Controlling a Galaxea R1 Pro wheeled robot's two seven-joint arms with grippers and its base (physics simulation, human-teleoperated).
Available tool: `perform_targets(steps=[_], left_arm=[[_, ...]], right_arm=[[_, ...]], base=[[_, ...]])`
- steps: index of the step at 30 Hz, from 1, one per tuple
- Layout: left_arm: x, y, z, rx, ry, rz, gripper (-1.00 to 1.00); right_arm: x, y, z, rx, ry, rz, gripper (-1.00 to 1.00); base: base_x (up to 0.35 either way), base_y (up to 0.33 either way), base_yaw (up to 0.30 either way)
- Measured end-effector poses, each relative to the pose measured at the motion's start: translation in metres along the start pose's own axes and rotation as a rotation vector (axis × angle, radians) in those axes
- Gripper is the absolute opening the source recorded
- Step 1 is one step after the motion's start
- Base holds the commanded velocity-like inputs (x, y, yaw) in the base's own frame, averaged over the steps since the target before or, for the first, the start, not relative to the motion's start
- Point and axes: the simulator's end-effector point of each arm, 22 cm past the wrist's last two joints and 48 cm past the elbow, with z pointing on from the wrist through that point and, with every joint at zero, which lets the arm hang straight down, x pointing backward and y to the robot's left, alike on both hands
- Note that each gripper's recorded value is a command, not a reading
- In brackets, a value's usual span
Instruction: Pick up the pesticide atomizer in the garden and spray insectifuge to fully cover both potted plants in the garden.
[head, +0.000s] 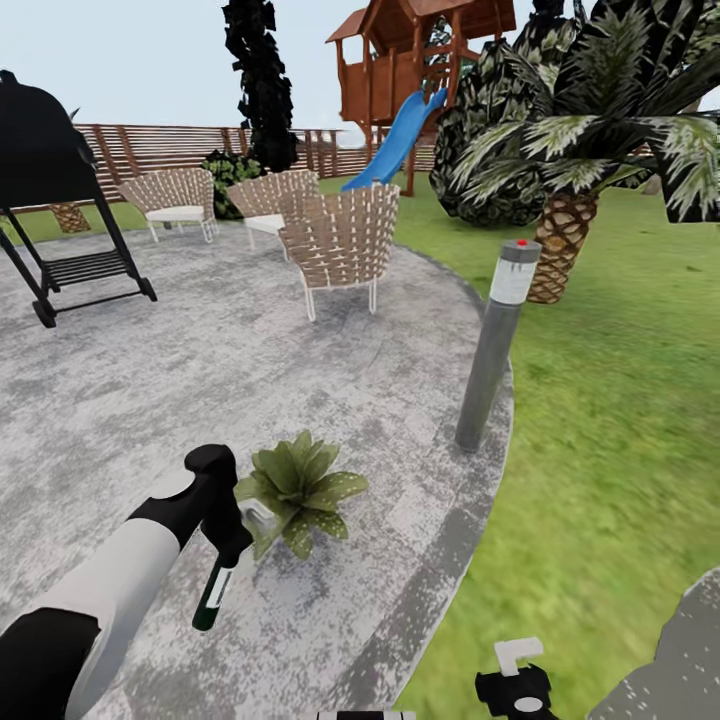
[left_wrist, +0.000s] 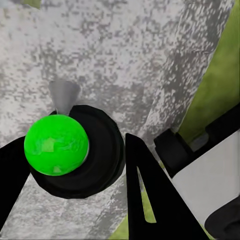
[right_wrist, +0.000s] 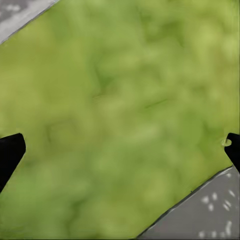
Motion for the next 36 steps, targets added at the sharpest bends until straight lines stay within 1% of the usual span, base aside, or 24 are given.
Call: perform_targets(steps=[3, 8, 13, 20, 22, 24, 25, 28, 32, 36], left_arm=[[0.0, 0.002, -0.001, -0.001, -0.002, -0.004, -1.0], [-0.001, 0.001, -0.001, -0.003, -0.002, -0.001, -1.0], [-0.001, 0.0, -0.001, -0.004, 0.0, 0.002, -1.0], [-0.001, -0.003, 0.0, 0.001, -0.001, 0.001, -1.0], [0.009, -0.005, 0.01, 0.014, 0.014, -0.005, -1.0], [0.027, -0.009, 0.028, 0.034, 0.045, -0.019, -1.0], [0.04, -0.002, 0.033, 0.032, 0.057, -0.036, -1.0], [0.044, 0.001, 0.034, 0.031, 0.059, -0.045, -1.0], [0.044, 0.0, 0.035, 0.028, 0.062, -0.04, -1.0], [0.04, -0.006, 0.036, 0.039, 0.057, -0.031, -1.0]], right_arm=[[-0.003, 0.0, 0.0, 0.0, -0.016, 0.002, 1.0], [-0.004, 0.0, 0.0, 0.0, -0.019, 0.003, 1.0], [-0.004, -0.001, 0.0, 0.001, -0.019, 0.004, 1.0], [-0.006, -0.001, -0.001, 0.002, -0.023, 0.005, 1.0], [-0.006, -0.001, -0.001, 0.002, -0.023, 0.005, 1.0], [-0.006, -0.001, -0.001, 0.002, -0.024, 0.005, 1.0], [-0.006, -0.001, -0.001, 0.002, -0.024, 0.005, 1.0], [-0.006, -0.001, -0.001, 0.002, -0.024, 0.006, 1.0], [-0.007, -0.002, -0.001, 0.003, -0.025, 0.005, 1.0], [-0.007, -0.001, -0.001, 0.002, -0.027, 0.005, 1.0]], base=[[0.1, 0.304, -0.001], [0.03, 0.314, 0.0], [0.001, 0.297, -0.19], [0.0, 0.026, -0.252], [0.0, 0.0, -0.252], [0.0, 0.0, -0.18], [0.0, 0.029, -0.08], [0.0, 0.197, -0.027], [0.0, 0.273, -0.004], [0.0, 0.052, 0.0]])
